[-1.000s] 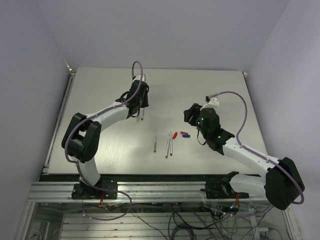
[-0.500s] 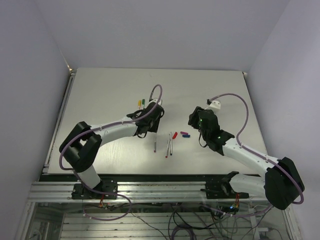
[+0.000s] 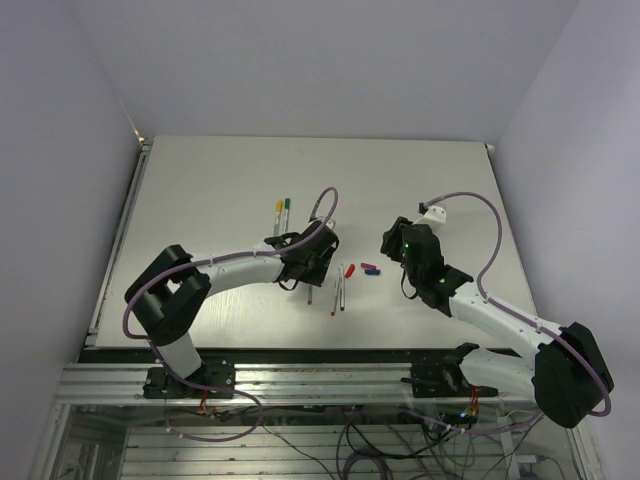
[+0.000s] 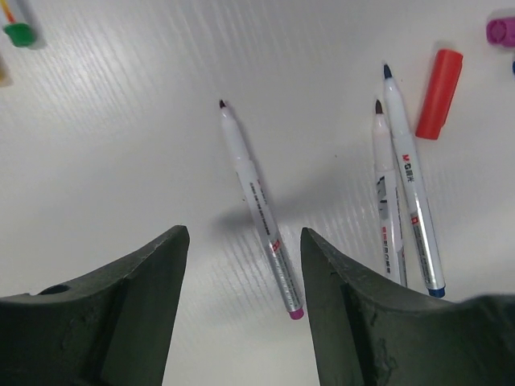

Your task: Insert the pens into the pen caps

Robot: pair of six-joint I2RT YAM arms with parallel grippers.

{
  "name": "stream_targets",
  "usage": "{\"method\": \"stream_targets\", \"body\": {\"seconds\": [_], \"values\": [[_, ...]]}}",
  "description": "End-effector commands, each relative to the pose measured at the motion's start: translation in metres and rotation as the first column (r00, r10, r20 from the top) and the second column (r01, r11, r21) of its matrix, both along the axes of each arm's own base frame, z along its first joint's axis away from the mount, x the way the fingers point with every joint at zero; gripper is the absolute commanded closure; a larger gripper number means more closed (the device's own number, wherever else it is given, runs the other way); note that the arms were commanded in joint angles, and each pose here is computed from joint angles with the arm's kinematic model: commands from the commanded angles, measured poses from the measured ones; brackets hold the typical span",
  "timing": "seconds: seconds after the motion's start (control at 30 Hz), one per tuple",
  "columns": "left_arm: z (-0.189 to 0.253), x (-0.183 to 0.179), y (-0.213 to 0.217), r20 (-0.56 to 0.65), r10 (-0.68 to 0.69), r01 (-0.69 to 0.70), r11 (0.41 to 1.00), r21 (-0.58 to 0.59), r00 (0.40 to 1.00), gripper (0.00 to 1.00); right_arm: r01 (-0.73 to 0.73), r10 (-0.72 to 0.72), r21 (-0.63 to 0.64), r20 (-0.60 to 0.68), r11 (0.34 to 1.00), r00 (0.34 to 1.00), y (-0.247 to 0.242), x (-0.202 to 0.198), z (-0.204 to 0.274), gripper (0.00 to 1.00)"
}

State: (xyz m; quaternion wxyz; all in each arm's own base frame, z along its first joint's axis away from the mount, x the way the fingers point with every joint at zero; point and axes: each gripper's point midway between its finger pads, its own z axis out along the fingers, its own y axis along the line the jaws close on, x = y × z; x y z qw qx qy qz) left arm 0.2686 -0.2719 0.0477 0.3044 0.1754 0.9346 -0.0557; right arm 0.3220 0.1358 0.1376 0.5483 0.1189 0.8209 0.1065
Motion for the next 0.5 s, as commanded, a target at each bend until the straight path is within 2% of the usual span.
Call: {"method": "stream_targets", "body": {"seconds": [0.0, 0.33, 0.47], "values": [[-0.013, -0.015, -0.009, -0.067, -0.028, 0.029, 1.000, 0.000, 0.997, 0.32, 0.027, -0.027, 0.003, 0.025, 1.000, 0.999, -0.007, 0.001, 0.003, 0.56], [-0.043, -0.028, -0.004, -0.134, -0.031, 0.040, 0.997, 0.064, 0.991, 0.34, -0.015, 0.014, 0.023, 0.027, 1.000, 1.000, 0.000, 0.000, 0.003, 0.57], [-0.055, -0.037, 0.003, -0.176, -0.034, 0.052, 0.994, 0.100, 0.984, 0.40, -0.012, 0.011, 0.026, 0.028, 1.000, 1.000, 0.000, 0.000, 0.004, 0.57]]}}
